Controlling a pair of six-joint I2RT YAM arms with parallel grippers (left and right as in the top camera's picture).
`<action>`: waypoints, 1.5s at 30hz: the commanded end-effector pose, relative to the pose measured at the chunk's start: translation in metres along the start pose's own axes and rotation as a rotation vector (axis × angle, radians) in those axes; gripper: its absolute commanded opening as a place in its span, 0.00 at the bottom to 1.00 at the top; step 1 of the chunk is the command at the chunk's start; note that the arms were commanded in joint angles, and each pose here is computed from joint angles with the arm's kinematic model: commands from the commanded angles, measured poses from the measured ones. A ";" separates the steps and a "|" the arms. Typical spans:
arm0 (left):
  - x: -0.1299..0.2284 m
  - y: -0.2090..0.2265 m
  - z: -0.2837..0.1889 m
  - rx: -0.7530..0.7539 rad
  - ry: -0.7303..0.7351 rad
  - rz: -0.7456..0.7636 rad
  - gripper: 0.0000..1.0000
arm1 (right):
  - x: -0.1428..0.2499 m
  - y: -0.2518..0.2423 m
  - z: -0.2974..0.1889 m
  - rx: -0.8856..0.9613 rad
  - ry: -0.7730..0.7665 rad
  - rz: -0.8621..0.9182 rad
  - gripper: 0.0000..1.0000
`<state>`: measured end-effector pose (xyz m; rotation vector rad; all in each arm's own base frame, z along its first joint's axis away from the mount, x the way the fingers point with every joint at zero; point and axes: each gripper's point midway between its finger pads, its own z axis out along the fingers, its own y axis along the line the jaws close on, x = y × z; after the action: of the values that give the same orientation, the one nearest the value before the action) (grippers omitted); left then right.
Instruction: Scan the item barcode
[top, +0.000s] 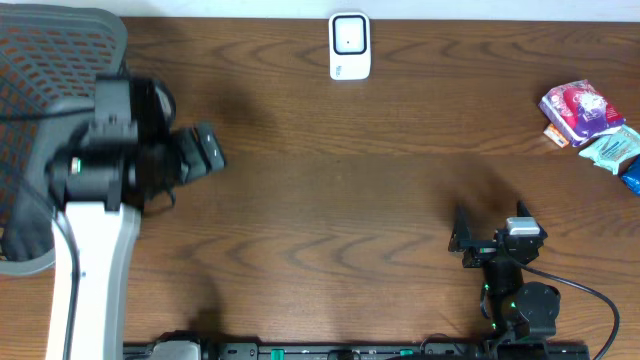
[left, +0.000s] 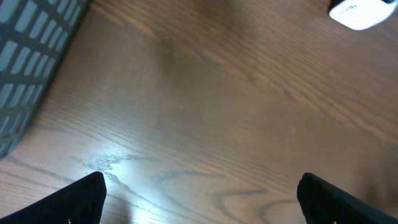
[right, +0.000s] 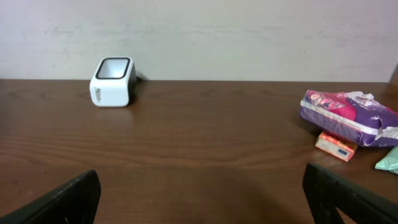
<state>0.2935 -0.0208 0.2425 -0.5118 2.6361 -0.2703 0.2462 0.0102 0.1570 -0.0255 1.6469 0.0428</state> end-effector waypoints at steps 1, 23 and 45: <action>0.017 0.007 -0.012 0.026 -0.091 0.115 0.98 | 0.001 -0.002 0.000 0.008 -0.001 0.014 0.99; 0.072 -0.002 0.005 0.414 -0.773 0.404 0.98 | 0.001 -0.002 0.000 0.008 -0.001 0.014 0.99; 0.059 0.022 0.012 0.409 -1.142 0.330 0.98 | 0.001 -0.002 0.000 0.008 -0.001 0.014 0.99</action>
<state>0.2422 -0.0342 0.2026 0.0211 1.4670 -0.3055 0.2462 0.0101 0.1570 -0.0230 1.6465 0.0445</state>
